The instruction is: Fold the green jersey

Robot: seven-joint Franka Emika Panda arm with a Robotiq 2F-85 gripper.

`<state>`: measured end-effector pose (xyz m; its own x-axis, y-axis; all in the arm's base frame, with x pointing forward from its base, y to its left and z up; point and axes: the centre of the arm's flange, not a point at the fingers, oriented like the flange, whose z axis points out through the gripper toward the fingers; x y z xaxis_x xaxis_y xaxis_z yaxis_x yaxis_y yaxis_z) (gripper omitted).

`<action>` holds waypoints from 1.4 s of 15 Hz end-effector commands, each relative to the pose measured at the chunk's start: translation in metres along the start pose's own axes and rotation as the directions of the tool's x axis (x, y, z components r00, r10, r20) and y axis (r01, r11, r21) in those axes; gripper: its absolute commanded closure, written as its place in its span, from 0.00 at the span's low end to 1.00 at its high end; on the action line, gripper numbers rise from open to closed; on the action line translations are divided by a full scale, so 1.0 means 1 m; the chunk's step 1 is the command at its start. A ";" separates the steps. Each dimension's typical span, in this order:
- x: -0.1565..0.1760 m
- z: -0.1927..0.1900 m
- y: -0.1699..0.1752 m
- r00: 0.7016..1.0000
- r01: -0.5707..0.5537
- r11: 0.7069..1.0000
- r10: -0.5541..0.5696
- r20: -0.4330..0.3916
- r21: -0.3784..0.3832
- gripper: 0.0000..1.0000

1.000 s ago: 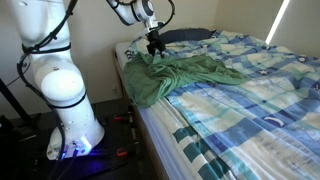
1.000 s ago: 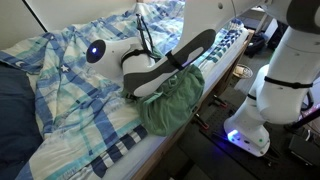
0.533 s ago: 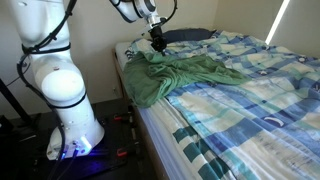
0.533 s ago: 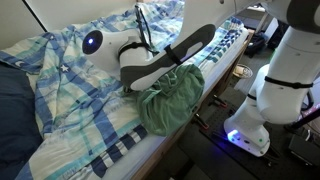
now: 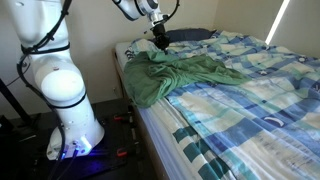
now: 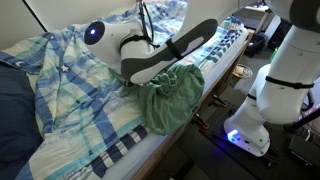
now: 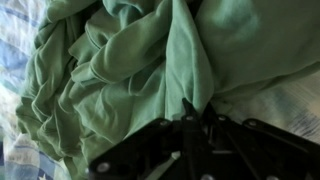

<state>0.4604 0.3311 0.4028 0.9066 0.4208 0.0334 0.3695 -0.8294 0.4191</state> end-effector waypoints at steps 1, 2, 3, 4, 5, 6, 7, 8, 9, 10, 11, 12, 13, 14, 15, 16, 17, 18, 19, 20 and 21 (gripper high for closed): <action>-0.011 -0.001 0.012 0.999 -0.045 0.999 0.045 0.013 -0.004 0.59; -0.011 0.002 0.012 0.999 -0.035 0.999 0.035 0.017 -0.012 0.50; -0.012 0.004 0.012 0.999 -0.037 0.999 0.037 0.015 -0.016 0.87; -0.012 0.006 0.011 0.999 -0.033 0.999 0.034 0.017 -0.018 0.89; -0.013 0.007 0.011 0.999 -0.032 0.999 0.032 0.021 -0.017 0.90; -0.013 0.008 0.010 0.999 -0.032 0.999 0.032 0.022 -0.019 0.99; -0.013 0.008 0.010 0.999 -0.031 0.999 0.032 0.022 -0.020 1.00; -0.013 0.008 0.009 0.999 -0.034 0.999 0.035 0.021 -0.021 1.00; -0.013 0.008 0.009 0.999 -0.037 0.999 0.038 0.019 -0.023 1.00; -0.014 0.006 0.010 0.999 -0.043 0.999 0.044 0.015 -0.024 0.98; -0.014 0.005 0.011 0.998 -0.054 0.998 0.054 0.012 -0.023 0.98; -0.016 0.002 0.014 0.997 -0.082 0.997 0.082 0.004 -0.011 0.98; -0.018 -0.002 0.019 0.992 -0.127 0.992 0.127 -0.005 0.010 0.98; -0.021 -0.005 0.025 0.984 -0.175 0.984 0.175 -0.012 0.032 0.98; -0.029 -0.010 0.035 0.972 -0.232 0.970 0.233 -0.010 0.073 0.98; -0.035 -0.014 0.043 0.961 -0.274 0.956 0.276 -0.005 0.105 0.98; -0.041 -0.018 0.052 0.948 -0.316 0.939 0.319 0.000 0.136 0.98; -0.049 -0.019 0.060 0.931 -0.360 0.918 0.364 0.007 0.164 0.98; -0.056 -0.020 0.068 0.912 -0.404 0.895 0.409 0.012 0.190 0.98; -0.064 -0.019 0.076 0.893 -0.443 0.871 0.450 0.016 0.211 0.98; -0.071 -0.018 0.084 0.872 -0.480 0.847 0.489 0.020 0.229 0.98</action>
<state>0.4519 0.2752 0.4444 0.9847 0.0666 0.1611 0.0320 -0.9776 0.2081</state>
